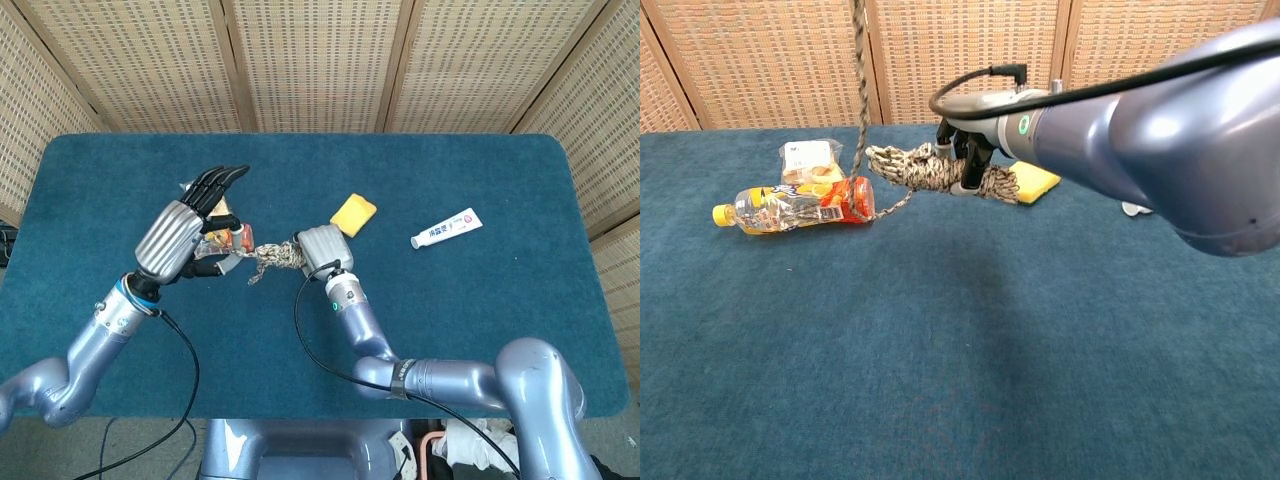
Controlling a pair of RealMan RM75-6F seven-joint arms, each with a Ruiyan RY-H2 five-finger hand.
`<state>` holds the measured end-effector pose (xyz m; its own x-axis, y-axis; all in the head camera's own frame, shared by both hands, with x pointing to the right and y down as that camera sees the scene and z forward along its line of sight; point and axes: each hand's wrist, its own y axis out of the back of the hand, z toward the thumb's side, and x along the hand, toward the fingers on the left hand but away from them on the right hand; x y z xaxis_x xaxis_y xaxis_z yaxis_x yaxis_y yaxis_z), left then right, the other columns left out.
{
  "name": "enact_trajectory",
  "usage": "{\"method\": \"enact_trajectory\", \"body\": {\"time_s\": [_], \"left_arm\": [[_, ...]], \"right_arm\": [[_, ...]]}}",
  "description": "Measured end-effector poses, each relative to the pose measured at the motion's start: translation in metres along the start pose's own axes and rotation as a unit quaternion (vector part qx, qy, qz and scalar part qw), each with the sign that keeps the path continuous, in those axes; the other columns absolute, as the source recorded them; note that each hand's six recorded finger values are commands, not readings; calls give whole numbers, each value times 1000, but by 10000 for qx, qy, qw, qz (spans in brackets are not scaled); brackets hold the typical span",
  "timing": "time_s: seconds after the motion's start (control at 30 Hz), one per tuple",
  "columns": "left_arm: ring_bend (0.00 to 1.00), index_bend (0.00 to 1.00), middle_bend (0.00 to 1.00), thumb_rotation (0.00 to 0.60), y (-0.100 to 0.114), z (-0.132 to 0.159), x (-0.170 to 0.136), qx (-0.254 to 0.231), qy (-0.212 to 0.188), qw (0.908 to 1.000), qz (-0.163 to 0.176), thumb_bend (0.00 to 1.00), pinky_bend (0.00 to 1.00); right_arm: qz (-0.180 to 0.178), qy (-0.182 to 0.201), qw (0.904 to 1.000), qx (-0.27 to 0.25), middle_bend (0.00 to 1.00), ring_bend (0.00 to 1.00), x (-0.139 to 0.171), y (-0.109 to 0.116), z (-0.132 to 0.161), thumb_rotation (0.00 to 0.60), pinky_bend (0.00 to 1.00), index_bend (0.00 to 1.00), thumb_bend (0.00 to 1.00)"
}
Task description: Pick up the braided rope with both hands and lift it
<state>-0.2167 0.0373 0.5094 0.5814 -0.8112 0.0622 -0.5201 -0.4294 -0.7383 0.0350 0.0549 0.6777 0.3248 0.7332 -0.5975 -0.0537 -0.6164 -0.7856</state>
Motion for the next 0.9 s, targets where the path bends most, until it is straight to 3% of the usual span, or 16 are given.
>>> {"method": "enact_trajectory", "body": {"time_s": [0.23,0.47,0.63,0.8,0.9], "left_arm": [[0,876,0,600,-2,5,41,-1449,623,9874,138,801,0],[0,878,0,600,-13,19,74,-2554,822,9627,350,820,0],[0,883,0,600,-18,22,77,-2936,934,9507,348,834,0],[0,888,0,600,-22,24,69,-2671,899,9593,179,845,0],[0,889,0,600,-30,28,61,-2944,967,9508,7,851,0]], "right_arm": [[77,239,9997,-7,769,644,3,-9,11,600,839,695,870],[63,361,9993,-58,770,644,5,-11,10,600,845,695,870],[16,294,9995,-124,770,644,2,-8,3,600,849,695,871],[-60,162,9997,-177,771,645,-2,1,-9,600,852,695,871],[-67,15,9996,-273,773,647,-5,6,-17,600,854,695,871]]}}
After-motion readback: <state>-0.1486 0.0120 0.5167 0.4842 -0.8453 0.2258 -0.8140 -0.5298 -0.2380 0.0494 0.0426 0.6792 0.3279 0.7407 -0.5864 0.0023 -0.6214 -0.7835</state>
